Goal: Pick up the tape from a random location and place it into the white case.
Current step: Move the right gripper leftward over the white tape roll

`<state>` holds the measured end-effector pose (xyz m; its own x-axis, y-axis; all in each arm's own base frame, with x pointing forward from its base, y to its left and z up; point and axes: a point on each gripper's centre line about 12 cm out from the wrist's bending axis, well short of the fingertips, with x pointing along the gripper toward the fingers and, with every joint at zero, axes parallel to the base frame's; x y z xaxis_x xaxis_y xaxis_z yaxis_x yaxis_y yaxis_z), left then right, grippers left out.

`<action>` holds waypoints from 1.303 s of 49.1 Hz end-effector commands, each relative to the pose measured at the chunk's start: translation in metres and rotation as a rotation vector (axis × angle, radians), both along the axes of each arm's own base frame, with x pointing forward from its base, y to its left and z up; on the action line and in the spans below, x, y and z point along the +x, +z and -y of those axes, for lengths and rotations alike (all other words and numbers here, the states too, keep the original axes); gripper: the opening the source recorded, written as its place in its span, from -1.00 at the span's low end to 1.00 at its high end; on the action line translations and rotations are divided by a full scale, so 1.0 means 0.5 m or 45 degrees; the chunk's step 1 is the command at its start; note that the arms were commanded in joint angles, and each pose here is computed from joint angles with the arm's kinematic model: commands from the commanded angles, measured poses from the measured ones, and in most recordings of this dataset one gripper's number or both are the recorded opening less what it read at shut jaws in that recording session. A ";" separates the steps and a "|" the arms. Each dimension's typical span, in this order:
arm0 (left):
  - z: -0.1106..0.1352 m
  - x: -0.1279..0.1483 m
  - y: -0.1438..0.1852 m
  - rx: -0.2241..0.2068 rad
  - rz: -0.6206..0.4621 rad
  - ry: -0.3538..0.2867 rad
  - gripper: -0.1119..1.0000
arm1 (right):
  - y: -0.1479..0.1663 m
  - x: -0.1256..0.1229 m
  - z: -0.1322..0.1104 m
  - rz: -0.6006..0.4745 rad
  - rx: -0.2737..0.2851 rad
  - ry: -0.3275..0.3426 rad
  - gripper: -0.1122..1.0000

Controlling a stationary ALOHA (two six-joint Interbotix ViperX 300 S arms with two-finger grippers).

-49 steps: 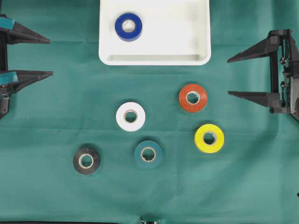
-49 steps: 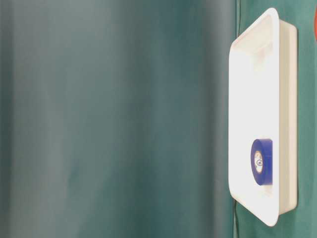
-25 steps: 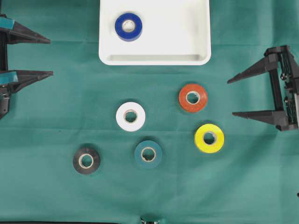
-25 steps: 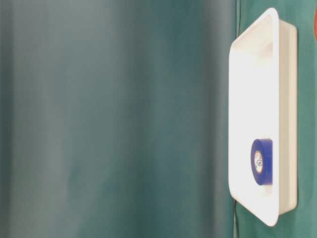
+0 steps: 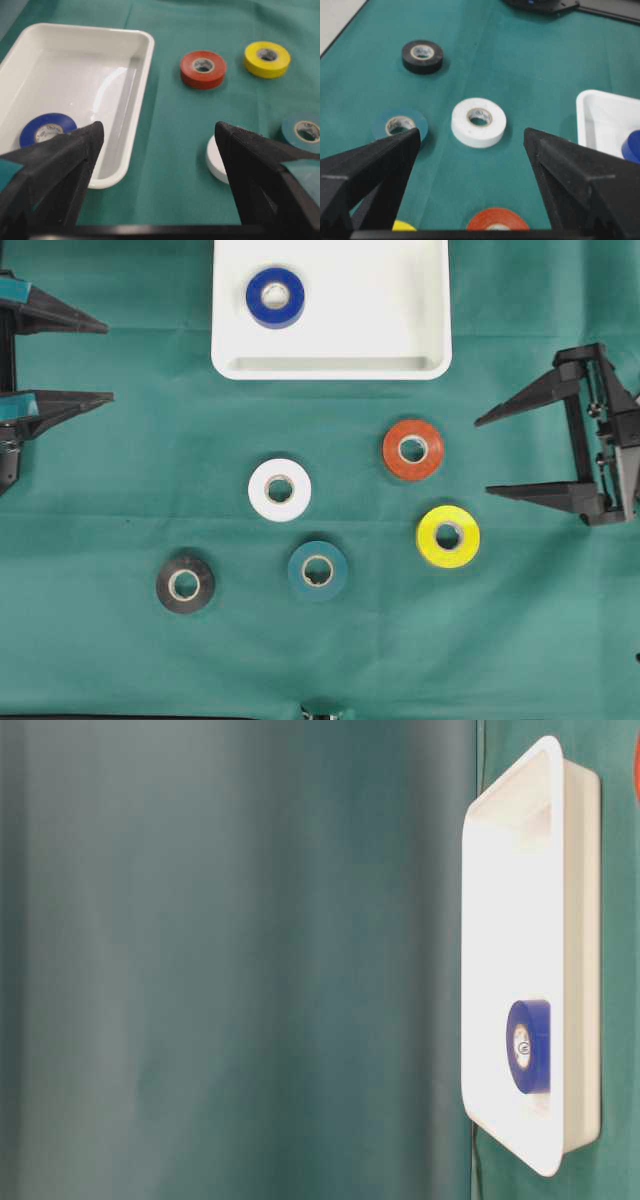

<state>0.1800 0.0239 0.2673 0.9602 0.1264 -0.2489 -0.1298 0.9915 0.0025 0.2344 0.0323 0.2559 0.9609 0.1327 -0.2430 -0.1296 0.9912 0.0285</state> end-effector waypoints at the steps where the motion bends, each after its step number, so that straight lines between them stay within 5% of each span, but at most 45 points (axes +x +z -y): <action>1: -0.002 0.003 0.011 0.000 0.026 0.005 0.95 | 0.024 0.019 -0.004 0.028 0.011 0.002 0.85; 64: -0.001 0.000 0.019 0.008 0.048 0.004 0.95 | 0.106 0.426 -0.026 -0.011 -0.003 -0.045 0.85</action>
